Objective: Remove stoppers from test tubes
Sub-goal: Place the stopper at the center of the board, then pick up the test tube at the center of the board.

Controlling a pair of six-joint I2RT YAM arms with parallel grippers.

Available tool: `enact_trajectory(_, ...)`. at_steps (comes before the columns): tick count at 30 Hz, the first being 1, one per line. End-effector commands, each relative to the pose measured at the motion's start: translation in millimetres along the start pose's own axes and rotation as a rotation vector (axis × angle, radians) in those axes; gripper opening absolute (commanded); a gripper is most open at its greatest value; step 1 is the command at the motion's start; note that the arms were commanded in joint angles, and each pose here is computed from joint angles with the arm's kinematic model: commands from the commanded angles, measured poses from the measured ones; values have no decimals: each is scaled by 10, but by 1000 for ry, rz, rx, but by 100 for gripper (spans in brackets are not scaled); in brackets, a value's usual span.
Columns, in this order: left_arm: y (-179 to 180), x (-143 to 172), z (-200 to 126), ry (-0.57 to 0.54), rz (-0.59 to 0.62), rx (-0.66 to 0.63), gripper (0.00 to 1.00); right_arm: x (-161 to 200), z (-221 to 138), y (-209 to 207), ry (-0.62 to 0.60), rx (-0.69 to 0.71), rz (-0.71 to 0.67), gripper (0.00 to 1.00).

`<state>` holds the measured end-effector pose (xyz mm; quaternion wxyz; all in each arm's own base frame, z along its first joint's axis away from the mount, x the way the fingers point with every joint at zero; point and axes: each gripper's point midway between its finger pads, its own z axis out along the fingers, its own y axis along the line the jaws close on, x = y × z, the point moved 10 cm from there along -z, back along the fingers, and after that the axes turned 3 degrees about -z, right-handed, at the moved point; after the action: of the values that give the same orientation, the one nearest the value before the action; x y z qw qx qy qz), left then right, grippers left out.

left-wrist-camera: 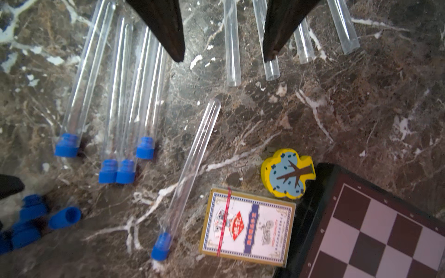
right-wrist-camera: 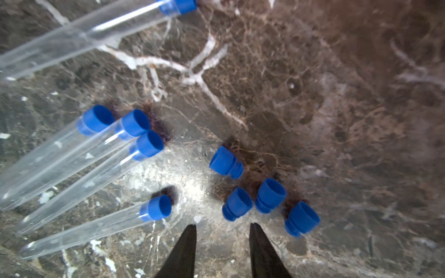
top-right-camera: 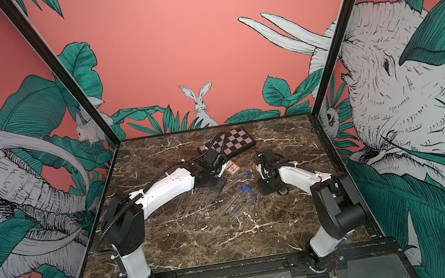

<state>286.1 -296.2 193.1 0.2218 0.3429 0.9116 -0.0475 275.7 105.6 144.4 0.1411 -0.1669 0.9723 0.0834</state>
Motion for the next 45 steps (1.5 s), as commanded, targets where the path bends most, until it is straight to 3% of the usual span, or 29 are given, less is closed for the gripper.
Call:
enact_trajectory(1,-20,-83,11,13,27,15,55,-25,-174,-5,-31,18,4,40)
enact_trajectory(8,-59,-306,219,26,59,12,53,0,-341,20,-87,-3,16,49)
enact_trajectory(17,-103,-492,506,63,118,28,45,13,-355,87,-224,-162,105,61)
enact_trajectory(25,-147,-518,699,97,136,54,44,-7,-312,57,-236,-188,124,72)
enact_trajectory(45,-205,-383,999,169,171,93,39,16,-303,-65,-252,-190,159,73)
